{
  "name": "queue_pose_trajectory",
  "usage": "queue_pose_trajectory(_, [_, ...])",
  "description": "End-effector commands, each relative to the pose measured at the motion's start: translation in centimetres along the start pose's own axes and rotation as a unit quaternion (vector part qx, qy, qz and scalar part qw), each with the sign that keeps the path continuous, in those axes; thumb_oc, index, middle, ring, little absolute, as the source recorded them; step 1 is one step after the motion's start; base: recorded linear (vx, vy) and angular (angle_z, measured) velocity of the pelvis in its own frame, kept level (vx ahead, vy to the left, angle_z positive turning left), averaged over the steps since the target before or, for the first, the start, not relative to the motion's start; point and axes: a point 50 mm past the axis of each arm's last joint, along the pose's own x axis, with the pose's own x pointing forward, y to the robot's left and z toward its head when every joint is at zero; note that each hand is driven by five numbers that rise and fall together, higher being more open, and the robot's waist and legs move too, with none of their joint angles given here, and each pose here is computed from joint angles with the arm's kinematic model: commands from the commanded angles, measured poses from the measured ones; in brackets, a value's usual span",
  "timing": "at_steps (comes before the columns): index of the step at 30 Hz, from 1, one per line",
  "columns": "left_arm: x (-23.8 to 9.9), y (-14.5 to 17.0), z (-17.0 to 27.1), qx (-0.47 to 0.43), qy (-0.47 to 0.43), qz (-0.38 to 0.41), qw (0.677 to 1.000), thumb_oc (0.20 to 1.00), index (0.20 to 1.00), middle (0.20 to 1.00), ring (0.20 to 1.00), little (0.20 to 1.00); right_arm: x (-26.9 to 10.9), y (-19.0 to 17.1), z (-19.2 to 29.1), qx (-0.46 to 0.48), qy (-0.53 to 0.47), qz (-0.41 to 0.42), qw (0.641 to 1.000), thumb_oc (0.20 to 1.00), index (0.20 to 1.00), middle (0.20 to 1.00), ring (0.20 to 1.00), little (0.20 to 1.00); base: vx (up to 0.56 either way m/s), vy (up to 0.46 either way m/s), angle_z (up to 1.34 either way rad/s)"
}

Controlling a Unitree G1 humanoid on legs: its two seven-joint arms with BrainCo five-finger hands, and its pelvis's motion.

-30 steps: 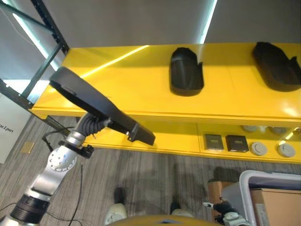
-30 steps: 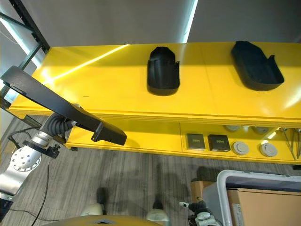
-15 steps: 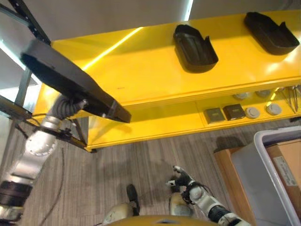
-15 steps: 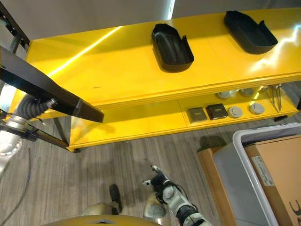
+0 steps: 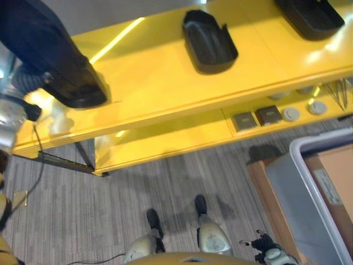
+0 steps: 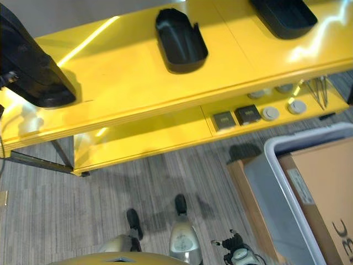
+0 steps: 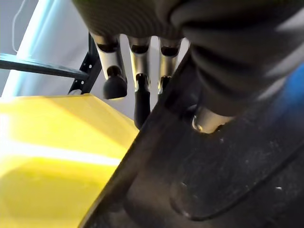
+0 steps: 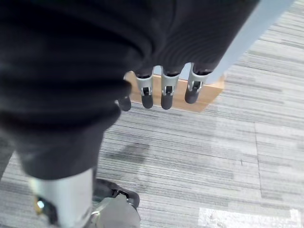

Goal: Move parts from the plastic box to the shelf.

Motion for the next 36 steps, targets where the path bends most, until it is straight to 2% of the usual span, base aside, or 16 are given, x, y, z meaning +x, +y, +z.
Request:
queue_pose_trajectory(1, [1.2, 4.0, 2.0, -0.045, -0.006, 0.038, 0.998, 0.2, 0.2, 0.2, 0.2, 0.2, 0.2, 0.7, 1.7, 0.036, -0.013, 0.008, 0.999, 1.0, 1.0, 1.0, 1.0, 1.0, 0.01, -0.031, -0.26])
queue_pose_trajectory(4, [1.6, 4.0, 1.2, -0.03, 0.038, 0.022, 0.999, 0.2, 0.2, 0.2, 0.2, 0.2, 0.2, 1.9, 3.7, -0.011, -0.048, 0.035, 0.998, 1.0, 1.0, 1.0, 1.0, 1.0, 0.01, -0.024, -0.2])
queue_pose_trajectory(10, [1.5, 3.7, -0.2, -0.016, 0.08, 0.011, 0.997, 0.2, 0.2, 0.2, 0.2, 0.2, 0.0, 2.9, 7.8, -0.02, -0.114, 0.056, 0.992, 1.0, 1.0, 1.0, 1.0, 1.0, 0.02, -0.01, -0.08])
queue_pose_trajectory(12, [1.4, 3.8, -0.6, 0.004, 0.097, 0.009, 0.995, 0.2, 0.2, 0.2, 0.2, 0.2, -0.2, 3.0, 9.7, -0.052, -0.152, 0.06, 0.985, 1.0, 1.0, 1.0, 1.0, 1.0, 0.01, -0.012, -0.04])
queue_pose_trajectory(16, [1.1, 3.6, -1.4, 0.033, 0.11, -0.011, 0.993, 0.2, 0.2, 0.2, 0.2, 0.2, -0.1, 2.5, 9.7, -0.048, -0.149, 0.054, 0.986, 1.0, 1.0, 1.0, 1.0, 1.0, 0.02, -0.02, -0.06])
queue_pose_trajectory(21, [1.1, 1.5, -1.4, 0.004, 0.097, -0.048, 0.994, 0.2, 0.2, 0.2, 0.2, 0.2, 0.0, 2.8, 8.9, -0.059, -0.136, 0.06, 0.987, 1.0, 1.0, 1.0, 1.0, 1.0, 0.02, -0.014, -0.02])
queue_pose_trajectory(28, [1.0, 1.8, -1.7, -0.01, 0.099, -0.029, 0.995, 0.2, 0.2, 0.2, 0.2, 0.2, -0.2, 3.2, 9.5, -0.066, -0.148, 0.065, 0.985, 1.0, 1.0, 1.0, 1.0, 1.0, 0.01, 0.0, 0.0])
queue_pose_trajectory(29, [1.0, 3.5, -1.2, 0.035, 0.091, -0.005, 0.995, 0.2, 0.2, 0.2, 0.2, 0.2, -0.2, 3.1, 9.6, -0.062, -0.154, 0.063, 0.984, 1.0, 1.0, 1.0, 1.0, 1.0, 0.0, 0.0, 0.0])
queue_pose_trajectory(30, [1.1, 5.4, -0.2, 0.12, 0.086, 0.028, 0.989, 0.2, 0.2, 0.2, 0.2, 0.2, -0.2, 2.7, 10.1, -0.056, -0.166, 0.056, 0.983, 1.0, 1.0, 1.0, 1.0, 1.0, 0.0, 0.0, 0.0])
queue_pose_trajectory(33, [1.1, 7.2, 1.8, 0.208, 0.04, 0.06, 0.976, 0.206, 0.206, 0.206, 0.206, 0.206, -0.3, 2.4, 10.0, -0.055, -0.179, 0.053, 0.981, 1.0, 1.0, 1.0, 1.0, 1.0, 0.0, 0.0, 0.0])
queue_pose_trajectory(34, [1.2, 7.1, 3.0, 0.228, 0.003, 0.064, 0.971, 0.2, 0.2, 0.2, 0.2, 0.2, -0.4, 2.3, 10.0, -0.05, -0.183, 0.05, 0.98, 1.0, 1.0, 1.0, 1.0, 1.0, 0.0, 0.0, 0.0])
queue_pose_trajectory(35, [1.2, 7.1, 3.0, 0.228, 0.004, 0.064, 0.971, 0.2, 0.2, 0.2, 0.2, 0.2, -0.4, 2.3, 10.0, -0.05, -0.183, 0.05, 0.98, 1.0, 1.0, 1.0, 1.0, 1.0, 0.0, 0.0, 0.0])
queue_pose_trajectory(36, [0.8, 7.3, 2.7, 0.288, 0.001, 0.056, 0.956, 0.2, 0.2, 0.2, 0.2, 0.2, -0.4, 2.2, 10.0, -0.058, -0.192, 0.046, 0.979, 1.0, 1.0, 1.0, 1.0, 1.0, 0.0, 0.0, 0.0])
